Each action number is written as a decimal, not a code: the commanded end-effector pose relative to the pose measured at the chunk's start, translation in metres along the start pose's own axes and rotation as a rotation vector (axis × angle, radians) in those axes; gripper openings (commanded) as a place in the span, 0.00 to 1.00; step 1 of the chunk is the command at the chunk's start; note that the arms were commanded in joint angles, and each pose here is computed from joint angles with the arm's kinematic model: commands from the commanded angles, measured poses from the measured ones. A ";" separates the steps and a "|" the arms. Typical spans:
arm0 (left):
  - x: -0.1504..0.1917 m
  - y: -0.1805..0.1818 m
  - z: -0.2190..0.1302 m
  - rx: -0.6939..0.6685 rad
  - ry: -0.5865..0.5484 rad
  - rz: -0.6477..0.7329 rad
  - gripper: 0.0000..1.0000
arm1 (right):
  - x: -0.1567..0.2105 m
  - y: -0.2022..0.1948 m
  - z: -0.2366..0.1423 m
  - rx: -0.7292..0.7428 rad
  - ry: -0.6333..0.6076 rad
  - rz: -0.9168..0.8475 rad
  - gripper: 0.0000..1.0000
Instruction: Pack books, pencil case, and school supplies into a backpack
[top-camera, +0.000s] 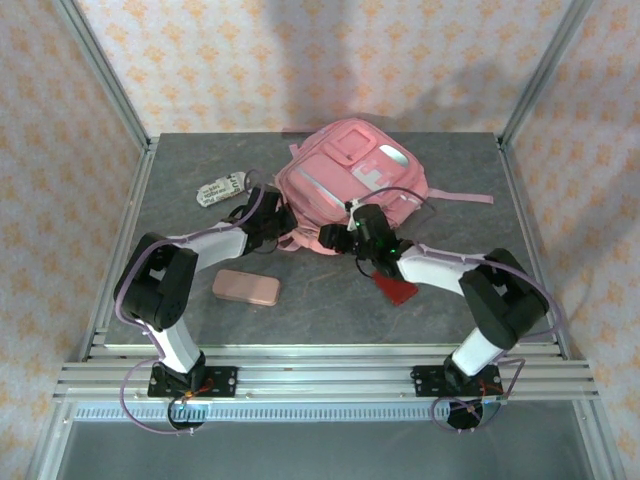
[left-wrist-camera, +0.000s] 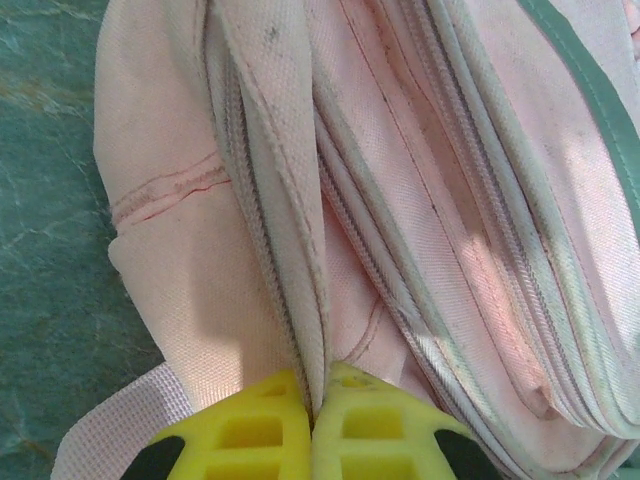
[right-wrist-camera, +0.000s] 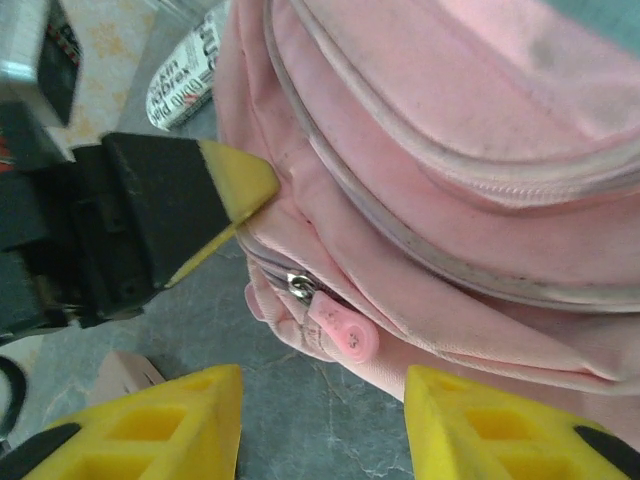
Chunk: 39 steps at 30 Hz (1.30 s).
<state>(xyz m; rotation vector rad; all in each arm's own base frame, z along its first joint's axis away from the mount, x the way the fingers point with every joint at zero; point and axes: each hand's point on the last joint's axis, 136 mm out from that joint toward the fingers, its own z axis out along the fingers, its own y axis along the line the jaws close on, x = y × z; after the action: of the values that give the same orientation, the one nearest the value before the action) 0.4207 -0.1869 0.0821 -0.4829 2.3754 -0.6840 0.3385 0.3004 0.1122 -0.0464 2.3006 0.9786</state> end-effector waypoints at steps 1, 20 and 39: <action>-0.009 -0.032 -0.013 0.113 -0.039 0.007 0.00 | -0.008 0.016 0.008 -0.059 -0.012 0.028 0.46; 0.009 -0.043 -0.011 0.147 -0.004 0.004 0.00 | -0.015 0.007 0.040 -0.036 -0.029 0.062 0.20; -0.009 -0.019 -0.017 0.096 -0.055 -0.020 0.00 | 0.026 -0.075 -0.004 0.309 -0.010 0.018 0.00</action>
<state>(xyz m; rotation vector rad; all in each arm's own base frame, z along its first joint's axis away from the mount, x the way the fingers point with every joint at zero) 0.4100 -0.1964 0.0756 -0.4903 2.3801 -0.7184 0.3491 0.2984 0.0766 0.0481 2.3601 0.8861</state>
